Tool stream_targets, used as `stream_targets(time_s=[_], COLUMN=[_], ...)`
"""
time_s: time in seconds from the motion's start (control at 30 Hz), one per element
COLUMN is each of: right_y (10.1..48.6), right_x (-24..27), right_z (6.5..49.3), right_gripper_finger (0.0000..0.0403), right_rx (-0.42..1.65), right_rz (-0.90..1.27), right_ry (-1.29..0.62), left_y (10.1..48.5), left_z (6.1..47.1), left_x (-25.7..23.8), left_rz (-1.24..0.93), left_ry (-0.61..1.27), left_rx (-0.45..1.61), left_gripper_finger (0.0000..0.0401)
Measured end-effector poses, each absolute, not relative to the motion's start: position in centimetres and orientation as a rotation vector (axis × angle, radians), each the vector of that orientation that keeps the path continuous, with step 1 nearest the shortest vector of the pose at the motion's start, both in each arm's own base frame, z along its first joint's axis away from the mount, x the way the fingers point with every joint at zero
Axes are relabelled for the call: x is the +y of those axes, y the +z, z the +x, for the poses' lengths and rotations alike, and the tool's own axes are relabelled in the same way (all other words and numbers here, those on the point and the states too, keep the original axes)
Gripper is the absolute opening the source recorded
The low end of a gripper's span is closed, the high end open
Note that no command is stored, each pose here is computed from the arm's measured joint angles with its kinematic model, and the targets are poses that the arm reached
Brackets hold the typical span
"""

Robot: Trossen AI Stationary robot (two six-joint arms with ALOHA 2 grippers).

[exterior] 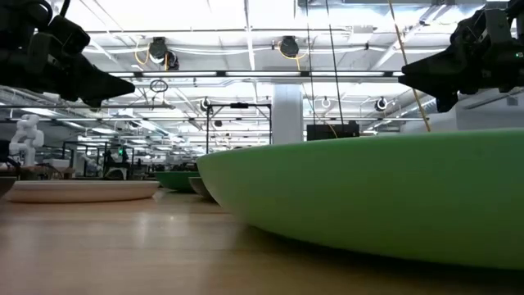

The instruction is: Stack plastic plates

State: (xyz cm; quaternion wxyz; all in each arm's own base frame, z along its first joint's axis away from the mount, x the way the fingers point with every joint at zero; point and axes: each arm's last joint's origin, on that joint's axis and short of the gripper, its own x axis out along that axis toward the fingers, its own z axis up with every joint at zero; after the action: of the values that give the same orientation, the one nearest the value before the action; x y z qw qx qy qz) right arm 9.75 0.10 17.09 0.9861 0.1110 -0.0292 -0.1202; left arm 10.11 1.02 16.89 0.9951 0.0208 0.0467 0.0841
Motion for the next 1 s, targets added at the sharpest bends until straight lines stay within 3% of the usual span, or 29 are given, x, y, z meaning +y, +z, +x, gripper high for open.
stream_targets(time_s=[0.7, 0.83, 1.0], right_y=[17.5, 17.5, 18.8], right_x=[0.0, 0.0, 0.2], right_z=[9.7, 9.7, 9.9], right_gripper_finger=[0.0116, 0.0116, 0.0116], right_rx=[-0.091, -0.104, -0.217], right_rz=[0.239, 0.332, 0.288], right_ry=[-0.270, -0.263, -0.191], left_y=[17.0, 18.9, 21.3], left_z=[10.1, 10.2, 9.6], left_x=[1.0, 1.0, 1.1], left_rz=[0.053, -0.135, -0.258], left_ry=[0.172, 0.161, 0.160], left_rx=[0.083, -0.123, -0.391], left_gripper_finger=[0.0051, 0.0051, 0.0051])
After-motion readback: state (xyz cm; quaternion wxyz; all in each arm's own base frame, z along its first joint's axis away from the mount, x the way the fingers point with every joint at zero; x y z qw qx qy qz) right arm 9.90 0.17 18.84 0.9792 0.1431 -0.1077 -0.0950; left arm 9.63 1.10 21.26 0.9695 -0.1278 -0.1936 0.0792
